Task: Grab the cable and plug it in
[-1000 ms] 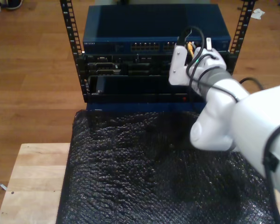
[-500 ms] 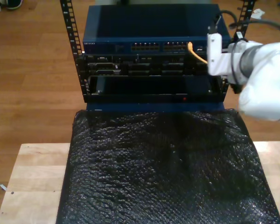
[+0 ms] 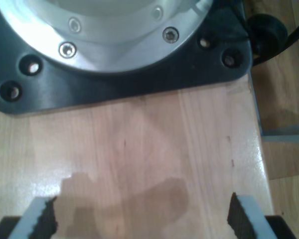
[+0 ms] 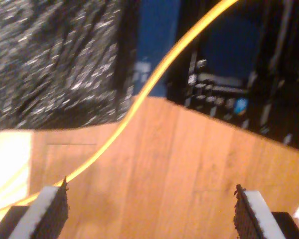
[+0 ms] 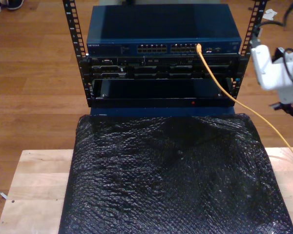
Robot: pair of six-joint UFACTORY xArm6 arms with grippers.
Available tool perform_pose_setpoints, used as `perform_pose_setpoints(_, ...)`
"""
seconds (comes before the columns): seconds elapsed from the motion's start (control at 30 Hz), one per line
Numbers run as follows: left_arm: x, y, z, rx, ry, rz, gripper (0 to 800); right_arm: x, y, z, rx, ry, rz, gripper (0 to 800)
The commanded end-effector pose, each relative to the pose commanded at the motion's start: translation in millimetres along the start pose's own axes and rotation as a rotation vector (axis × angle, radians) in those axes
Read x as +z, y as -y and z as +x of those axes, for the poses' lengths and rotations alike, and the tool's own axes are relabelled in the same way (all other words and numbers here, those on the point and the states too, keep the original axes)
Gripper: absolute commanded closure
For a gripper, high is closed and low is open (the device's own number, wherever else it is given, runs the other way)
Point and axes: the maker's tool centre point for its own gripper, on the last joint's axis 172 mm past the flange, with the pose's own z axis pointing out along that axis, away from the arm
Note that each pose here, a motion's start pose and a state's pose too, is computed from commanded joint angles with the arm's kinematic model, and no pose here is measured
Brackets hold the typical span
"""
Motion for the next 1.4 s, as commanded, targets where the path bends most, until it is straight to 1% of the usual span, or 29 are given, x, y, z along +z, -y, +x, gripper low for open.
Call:
perform_pose_setpoints(0.17, 0, 0, 0, 0.0, 0.0, 0.0, 0, -14, 32, -63, -0.025, 0.06, 0.015, 12)
perform_pose_setpoints(0.3, 0, 0, 0, 0.0, 0.0, 0.0, 0, -23, 72, -112, -0.031, 0.083, 0.066, 11)
perform_pose_setpoints(0.4, 0, 0, 0, 0.0, 0.0, 0.0, 0, -32, 113, -138, -0.002, 0.066, 0.127, 11)
perform_pose_setpoints(0.53, 0, 0, 0, 0.0, 0.0, 0.0, 0, -54, 166, -152, 0.068, 0.009, 0.202, 11)
perform_pose_setpoints(0.67, 0, 0, 0, 0.0, 0.0, 0.0, 0, -79, 214, -148, 0.165, -0.068, 0.267, 11)
perform_pose_setpoints(0.77, 0, 0, 0, 0.0, 0.0, 0.0, 0, -97, 244, -145, 0.218, -0.1, 0.313, 3)
perform_pose_setpoints(0.9, 0, 0, 0, 0.0, 0.0, 0.0, 0, -110, 289, -130, 0.198, -0.137, 0.42, 2)
perform_pose_setpoints(0.97, 0, 0, 0, 0.0, 0.0, 0.0, 0, -118, 304, -126, 0.189, -0.136, 0.446, 2)
perform_pose_setpoints(1.1, 0, 0, 0, 0.0, 0.0, 0.0, 0, -130, 337, -118, 0.176, -0.14, 0.453, 2)
perform_pose_setpoints(1.23, 0, 0, 0, 0.0, 0.0, 0.0, 0, -139, 373, -105, 0.156, -0.173, 0.441, 2)
perform_pose_setpoints(1.33, 0, 0, 0, 0.0, 0.0, 0.0, 0, -140, 399, -96, 0.106, -0.199, 0.425, 2)
perform_pose_setpoints(1.4, 0, 0, 0, 0.0, 0.0, 0.0, 0, -137, 417, -85, 0.091, -0.218, 0.421, 2)
